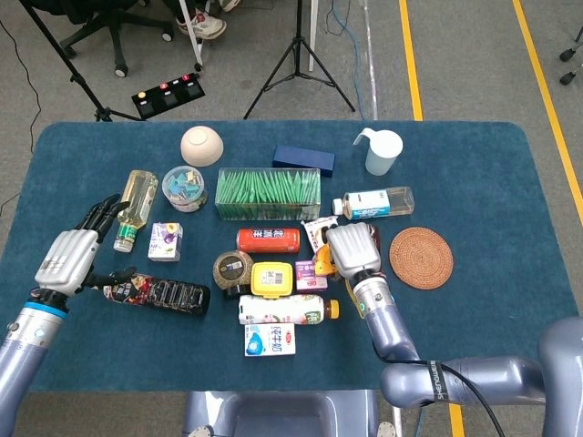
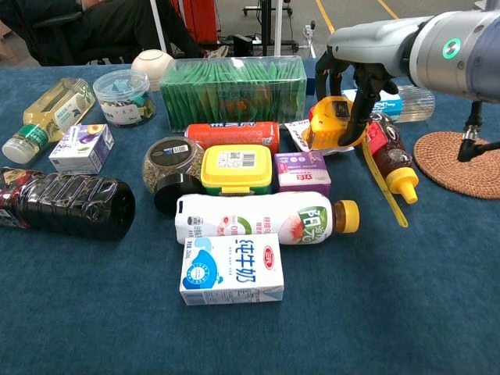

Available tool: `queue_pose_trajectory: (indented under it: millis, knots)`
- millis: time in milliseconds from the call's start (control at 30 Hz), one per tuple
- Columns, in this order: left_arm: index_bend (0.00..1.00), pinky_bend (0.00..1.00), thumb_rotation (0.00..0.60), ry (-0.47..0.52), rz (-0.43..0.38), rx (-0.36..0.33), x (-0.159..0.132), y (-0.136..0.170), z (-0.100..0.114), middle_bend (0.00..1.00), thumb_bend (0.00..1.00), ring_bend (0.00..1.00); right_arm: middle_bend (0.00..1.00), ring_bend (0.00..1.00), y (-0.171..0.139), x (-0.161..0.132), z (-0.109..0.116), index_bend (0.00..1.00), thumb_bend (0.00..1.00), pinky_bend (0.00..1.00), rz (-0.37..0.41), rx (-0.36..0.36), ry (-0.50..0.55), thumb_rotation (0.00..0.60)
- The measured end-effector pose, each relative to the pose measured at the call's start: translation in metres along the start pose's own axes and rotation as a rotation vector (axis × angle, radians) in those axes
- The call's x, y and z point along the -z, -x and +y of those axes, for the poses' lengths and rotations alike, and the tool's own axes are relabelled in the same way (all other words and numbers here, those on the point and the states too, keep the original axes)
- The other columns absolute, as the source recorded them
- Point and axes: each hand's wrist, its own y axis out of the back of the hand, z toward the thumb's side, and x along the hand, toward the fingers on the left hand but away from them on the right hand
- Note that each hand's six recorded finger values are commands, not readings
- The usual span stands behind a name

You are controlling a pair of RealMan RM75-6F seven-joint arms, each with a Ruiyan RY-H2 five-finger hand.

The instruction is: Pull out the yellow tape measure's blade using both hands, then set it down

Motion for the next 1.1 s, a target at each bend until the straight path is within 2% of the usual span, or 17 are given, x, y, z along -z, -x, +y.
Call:
queue_pose_trajectory:
  millis: [333,500,700,867,967,1100]
  knots:
    - [0.05,0.25,0.6,0.001,0.03,-0.015,0.016,0.009,0.007,0.0,0.21,0.0,0.62,0.7,0.0,-0.014,-0.001,0.69,0.33,0.71,0.025,-0.015,-0.021,0.6]
    - [0.04,0.25,0.6,-0.002,0.032,-0.013,0.02,0.014,0.007,0.0,0.21,0.0,0.59,0.67,0.006,-0.011,-0.005,0.66,0.33,0.68,0.004,-0.025,-0.059,0.6]
    - [0.04,0.25,0.6,-0.001,0.031,-0.01,0.022,0.015,0.007,0.0,0.21,0.0,0.46,0.52,0.008,-0.003,-0.013,0.45,0.31,0.59,-0.016,-0.051,-0.1,0.6]
    - [0.05,0.25,0.6,-0.003,0.026,-0.01,0.021,0.015,0.007,0.0,0.2,0.0,0.32,0.4,0.007,-0.001,-0.015,0.21,0.26,0.51,-0.016,-0.083,-0.115,0.6]
    - [0.04,0.25,0.6,0.001,0.025,-0.011,0.021,0.015,0.007,0.0,0.2,0.0,0.26,0.33,0.004,-0.001,-0.015,0.12,0.23,0.45,-0.015,-0.105,-0.116,0.6]
    - [0.04,0.25,0.6,0.002,0.027,-0.004,0.021,0.015,0.006,0.0,0.2,0.0,0.22,0.28,0.001,-0.001,-0.011,0.06,0.21,0.41,-0.013,-0.122,-0.107,0.6]
